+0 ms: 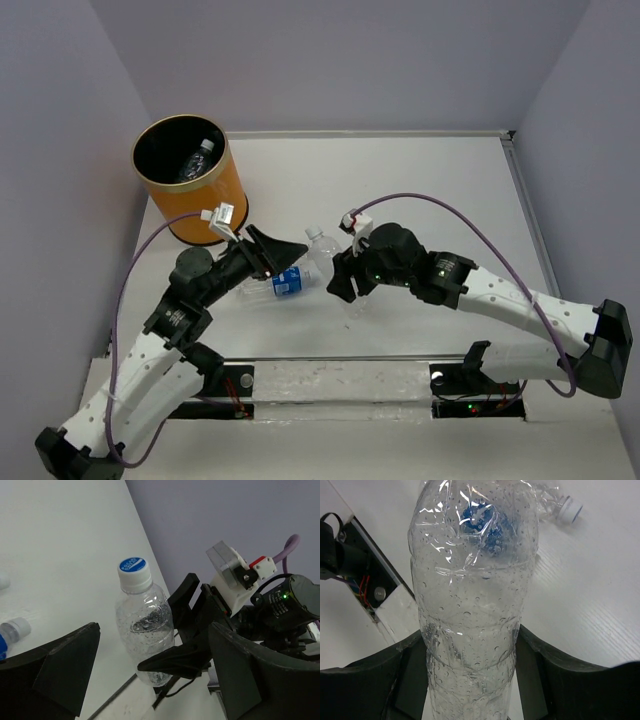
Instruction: Put the plastic bottles in the bin
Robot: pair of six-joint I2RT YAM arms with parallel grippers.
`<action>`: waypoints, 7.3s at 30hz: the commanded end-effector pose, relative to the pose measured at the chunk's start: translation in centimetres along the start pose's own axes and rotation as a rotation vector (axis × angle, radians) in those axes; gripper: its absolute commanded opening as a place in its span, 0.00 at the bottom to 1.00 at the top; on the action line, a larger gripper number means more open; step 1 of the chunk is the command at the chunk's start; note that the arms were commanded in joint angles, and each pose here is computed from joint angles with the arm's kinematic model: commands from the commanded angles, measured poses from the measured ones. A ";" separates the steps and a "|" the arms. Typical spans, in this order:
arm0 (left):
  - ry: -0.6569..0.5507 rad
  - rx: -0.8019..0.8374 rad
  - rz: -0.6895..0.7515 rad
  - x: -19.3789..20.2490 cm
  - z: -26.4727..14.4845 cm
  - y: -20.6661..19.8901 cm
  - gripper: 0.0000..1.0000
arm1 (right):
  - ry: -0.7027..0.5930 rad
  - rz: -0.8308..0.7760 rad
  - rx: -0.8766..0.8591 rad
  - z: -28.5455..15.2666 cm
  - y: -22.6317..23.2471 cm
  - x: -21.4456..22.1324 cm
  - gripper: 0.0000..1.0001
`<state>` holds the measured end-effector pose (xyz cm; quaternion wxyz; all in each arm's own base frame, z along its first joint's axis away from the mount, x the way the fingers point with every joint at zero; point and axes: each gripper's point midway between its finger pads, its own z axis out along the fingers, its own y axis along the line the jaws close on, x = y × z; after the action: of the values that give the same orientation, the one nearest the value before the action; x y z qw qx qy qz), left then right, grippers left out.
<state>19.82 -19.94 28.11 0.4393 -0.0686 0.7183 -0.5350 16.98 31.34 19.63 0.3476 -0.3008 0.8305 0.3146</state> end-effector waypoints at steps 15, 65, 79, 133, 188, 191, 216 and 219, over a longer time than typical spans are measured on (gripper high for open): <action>-0.059 -0.070 0.068 3.3 8.0 -2.4 0.86 | -0.199 0.021 -0.149 -1.8 2.6 -2.5 0.59; -0.931 -1.047 0.347 -38.4 -5.6 9.5 0.99 | -0.088 -0.319 -0.132 5.4 1.4 -2.5 0.79; -0.725 -0.613 0.381 -26.8 -1.7 1.5 0.99 | 0.190 -0.493 -0.230 14.7 2.0 -2.0 0.99; -0.103 -0.342 0.290 -8.1 -4.7 1.0 0.99 | -0.139 -0.211 -0.246 5.1 8.7 1.8 0.33; -1.078 -0.904 0.418 -38.9 -8.0 0.6 0.43 | -0.207 -0.365 -0.121 6.2 -1.1 -7.5 1.00; -1.152 -0.965 0.443 -40.1 -8.7 1.1 0.44 | -0.083 -0.422 -0.092 8.3 -2.6 -6.7 1.00; -1.054 -0.907 0.479 -37.7 -4.8 6.6 0.99 | 0.324 -0.575 -0.122 21.0 -7.5 -1.0 1.00; -1.019 -0.800 0.458 -36.0 -4.9 3.6 0.99 | 0.316 -0.552 -0.149 21.2 -7.0 -0.6 0.91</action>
<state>43.87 7.92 38.28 0.7157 -0.3259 0.6143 0.0649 30.68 41.70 5.20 0.2602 -0.5839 0.7452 0.1899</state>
